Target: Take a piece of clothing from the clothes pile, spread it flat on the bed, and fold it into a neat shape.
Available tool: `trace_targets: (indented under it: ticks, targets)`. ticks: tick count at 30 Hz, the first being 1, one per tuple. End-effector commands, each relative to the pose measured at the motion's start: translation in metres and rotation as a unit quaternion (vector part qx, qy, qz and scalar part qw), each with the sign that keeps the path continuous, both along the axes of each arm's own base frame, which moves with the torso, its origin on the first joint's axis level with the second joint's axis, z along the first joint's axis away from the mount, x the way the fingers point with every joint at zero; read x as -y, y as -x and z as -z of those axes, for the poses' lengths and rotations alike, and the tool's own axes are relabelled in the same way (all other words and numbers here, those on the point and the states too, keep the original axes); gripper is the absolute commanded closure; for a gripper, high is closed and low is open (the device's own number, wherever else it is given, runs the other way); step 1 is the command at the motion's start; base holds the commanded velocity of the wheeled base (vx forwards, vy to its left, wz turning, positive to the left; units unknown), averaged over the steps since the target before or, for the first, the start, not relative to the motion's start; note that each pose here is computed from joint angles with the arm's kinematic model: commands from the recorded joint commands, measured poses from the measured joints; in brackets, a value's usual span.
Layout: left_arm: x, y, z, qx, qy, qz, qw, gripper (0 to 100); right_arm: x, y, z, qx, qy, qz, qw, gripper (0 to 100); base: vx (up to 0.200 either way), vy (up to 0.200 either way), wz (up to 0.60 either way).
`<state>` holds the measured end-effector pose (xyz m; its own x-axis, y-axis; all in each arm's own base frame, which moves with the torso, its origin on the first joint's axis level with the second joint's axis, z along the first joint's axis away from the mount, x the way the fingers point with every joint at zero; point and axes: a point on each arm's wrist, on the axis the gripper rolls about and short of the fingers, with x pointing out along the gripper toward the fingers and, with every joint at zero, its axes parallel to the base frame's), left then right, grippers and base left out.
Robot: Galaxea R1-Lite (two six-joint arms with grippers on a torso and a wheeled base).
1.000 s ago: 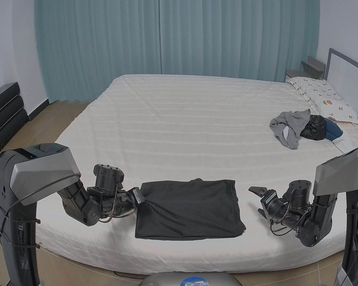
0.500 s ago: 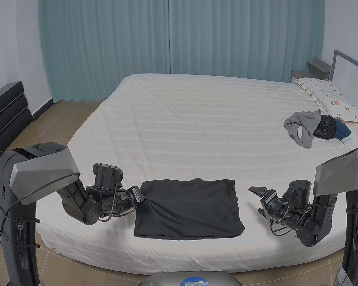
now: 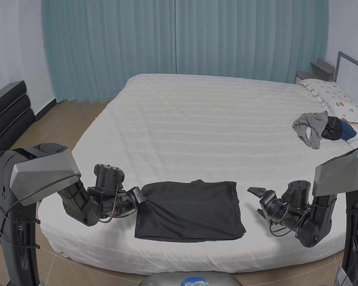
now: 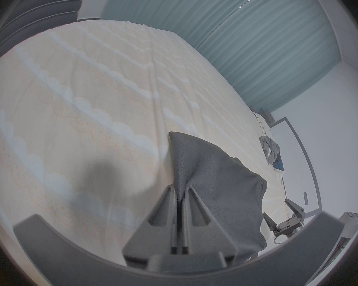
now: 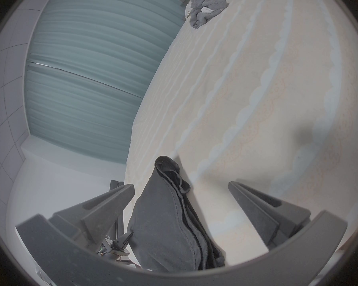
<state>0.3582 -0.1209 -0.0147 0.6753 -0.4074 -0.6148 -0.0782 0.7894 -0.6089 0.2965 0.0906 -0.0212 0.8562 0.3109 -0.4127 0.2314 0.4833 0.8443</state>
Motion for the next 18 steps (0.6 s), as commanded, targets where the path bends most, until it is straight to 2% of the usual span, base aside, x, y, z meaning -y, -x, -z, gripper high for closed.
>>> trace_targets:
  ticks: [1,9,10,18]
  targets:
    - [0.0008,0.0009,-0.001,-0.001,0.003,-0.001,1.0,100,-0.0008,0.0005,0.0005,0.0,0.002,-0.002,1.0,0,0.0,0.0,0.0]
    - [0.0038,0.0063,-0.0025,-0.011,0.013,-0.005,0.9998,100,-0.0009,0.0021,0.001,-0.003,0.003,-0.004,1.0,0,0.0,0.0,0.0]
    - [0.0037,0.0066,-0.0034,-0.011,0.015,-0.006,0.9998,0,-0.0016,0.003,0.0009,-0.004,0.003,-0.006,1.0,0,0.0,0.0,0.0]
    - [0.0017,0.0088,-0.0014,-0.017,0.014,-0.009,0.9997,0,-0.0046,0.0057,0.001,-0.003,0.013,-0.016,0.9998,0,0.0,0.0,0.0]
